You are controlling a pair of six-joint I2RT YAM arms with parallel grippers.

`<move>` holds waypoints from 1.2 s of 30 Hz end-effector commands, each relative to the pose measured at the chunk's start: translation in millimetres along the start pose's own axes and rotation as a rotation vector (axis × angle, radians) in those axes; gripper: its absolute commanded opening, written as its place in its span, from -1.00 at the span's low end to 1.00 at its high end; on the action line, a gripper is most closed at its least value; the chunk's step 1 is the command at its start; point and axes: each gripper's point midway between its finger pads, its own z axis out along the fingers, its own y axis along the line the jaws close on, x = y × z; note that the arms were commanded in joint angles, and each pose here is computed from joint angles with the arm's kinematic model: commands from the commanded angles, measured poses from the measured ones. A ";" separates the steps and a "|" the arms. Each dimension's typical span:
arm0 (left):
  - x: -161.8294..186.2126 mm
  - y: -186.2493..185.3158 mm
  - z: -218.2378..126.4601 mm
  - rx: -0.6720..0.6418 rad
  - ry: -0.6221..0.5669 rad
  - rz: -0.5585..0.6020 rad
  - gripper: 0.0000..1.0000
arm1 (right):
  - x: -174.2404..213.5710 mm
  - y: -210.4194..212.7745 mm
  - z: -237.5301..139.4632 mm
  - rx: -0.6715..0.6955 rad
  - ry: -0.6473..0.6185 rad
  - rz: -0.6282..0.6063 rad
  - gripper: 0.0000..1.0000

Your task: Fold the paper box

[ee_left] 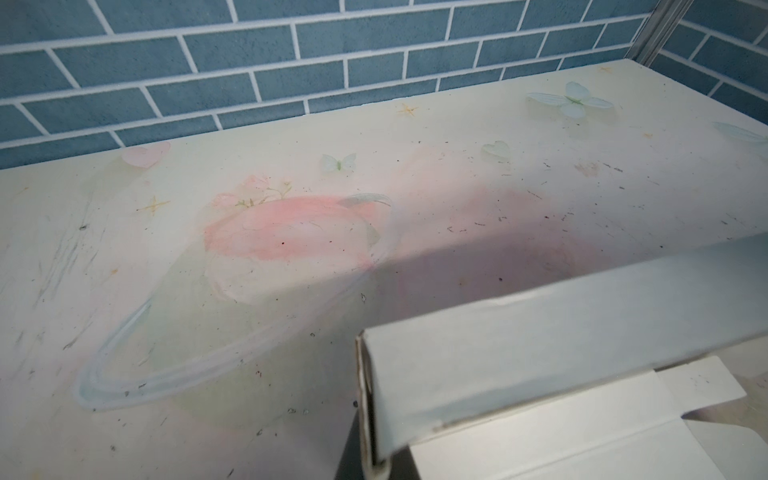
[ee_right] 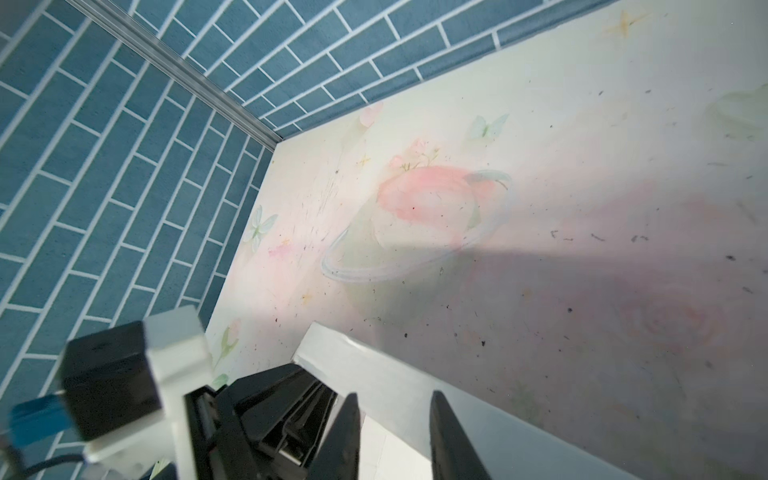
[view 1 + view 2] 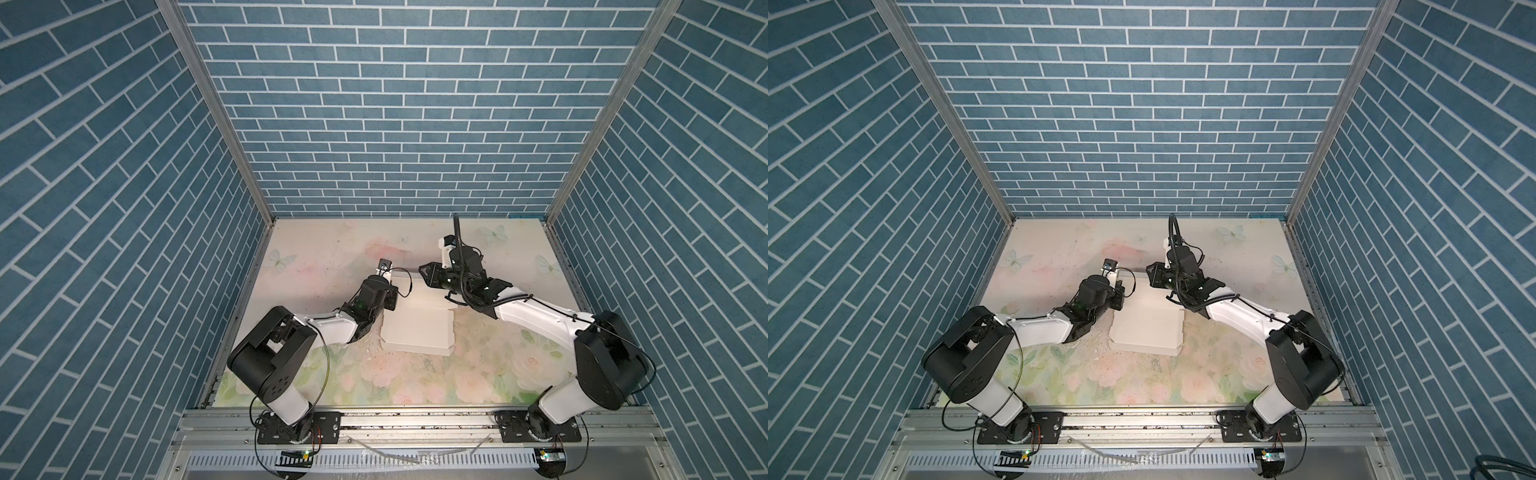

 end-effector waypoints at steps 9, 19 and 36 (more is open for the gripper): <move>2.3 0.7 -5.8 0.006 -0.003 0.032 -1.00 | 5.9 -36.9 -85.1 0.183 0.071 -0.096 0.15; 4.2 -2.8 -2.8 0.025 -0.002 0.033 -1.00 | 15.5 -50.4 -69.8 0.216 0.122 -0.061 0.24; 8.4 -8.4 -2.3 0.048 0.000 0.020 -1.00 | 30.5 -76.9 -40.0 0.241 0.151 0.015 0.21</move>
